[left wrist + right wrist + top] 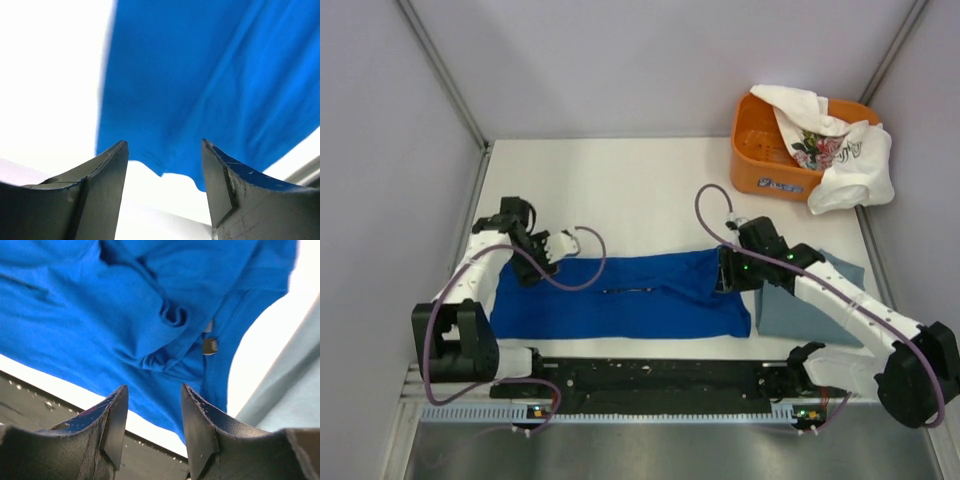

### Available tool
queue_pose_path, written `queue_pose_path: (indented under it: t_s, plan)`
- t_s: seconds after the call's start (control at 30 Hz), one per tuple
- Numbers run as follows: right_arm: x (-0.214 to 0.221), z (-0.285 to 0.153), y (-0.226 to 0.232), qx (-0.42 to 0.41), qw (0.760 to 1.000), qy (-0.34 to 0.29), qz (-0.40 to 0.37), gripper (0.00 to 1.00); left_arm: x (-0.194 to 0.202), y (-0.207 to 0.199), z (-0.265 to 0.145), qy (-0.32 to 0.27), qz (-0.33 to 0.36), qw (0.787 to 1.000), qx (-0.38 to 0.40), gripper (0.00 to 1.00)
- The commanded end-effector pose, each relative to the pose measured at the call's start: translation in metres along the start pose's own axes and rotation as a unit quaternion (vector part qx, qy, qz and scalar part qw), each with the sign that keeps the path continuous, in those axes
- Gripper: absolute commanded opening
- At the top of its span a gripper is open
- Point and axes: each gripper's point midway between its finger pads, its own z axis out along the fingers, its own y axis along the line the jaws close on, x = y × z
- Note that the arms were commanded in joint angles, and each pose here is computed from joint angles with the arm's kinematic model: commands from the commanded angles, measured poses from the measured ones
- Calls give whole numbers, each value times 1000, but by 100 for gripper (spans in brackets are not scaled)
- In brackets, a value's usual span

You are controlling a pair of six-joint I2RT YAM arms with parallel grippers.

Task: Fold and stack the t-shirts
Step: Fold the other side of the tshirt into a rectangle

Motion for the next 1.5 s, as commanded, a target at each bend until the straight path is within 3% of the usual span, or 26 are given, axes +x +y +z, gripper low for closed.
queue_pose_path:
  t_s: [0.0, 0.07, 0.17, 0.3, 0.47, 0.63, 0.93, 1.07, 1.1, 1.2, 1.23, 1.47]
  plan:
    - [-39, -12, -8, -10, 996, -70, 49, 46, -116, -6, -50, -165, -7, 986, 4, 64]
    - [-50, -6, -8, -28, 994, -90, 63, 45, -171, -20, -55, -227, -1, 973, 32, 60]
    - [-69, 5, -2, -51, 990, -115, 65, 45, -236, -44, -43, -258, 5, 964, 65, 50]
    - [-74, 27, -2, -58, 990, -105, 73, 44, -311, -85, -23, -279, 17, 952, 127, 49]
    - [-57, 47, -22, -32, 991, -83, 99, 42, -361, -120, 11, -268, 17, 948, 173, 56]
    - [-47, 57, -20, -62, 988, -75, 124, 41, -401, -114, 17, -317, 3, 933, 168, 57]
    - [-39, 62, -24, -76, 984, -71, 142, 10, -397, -119, 58, -268, -5, 945, 190, 45]
    - [-37, 59, -25, -80, 984, -70, 143, 2, -393, -118, 65, -249, -3, 950, 189, 39]
    - [-37, 58, -25, -80, 984, -71, 142, 0, -392, -117, 67, -245, -3, 951, 188, 36]
    - [-37, 55, -23, -82, 985, -71, 138, 0, -394, -119, 60, -250, -1, 948, 195, 3]
    - [-35, 53, -24, -81, 985, -69, 137, 0, -395, -120, 55, -255, 1, 946, 198, 0]
    - [-20, 40, -24, -76, 989, -49, 118, 0, -393, -125, 16, -288, 39, 935, 205, 0]
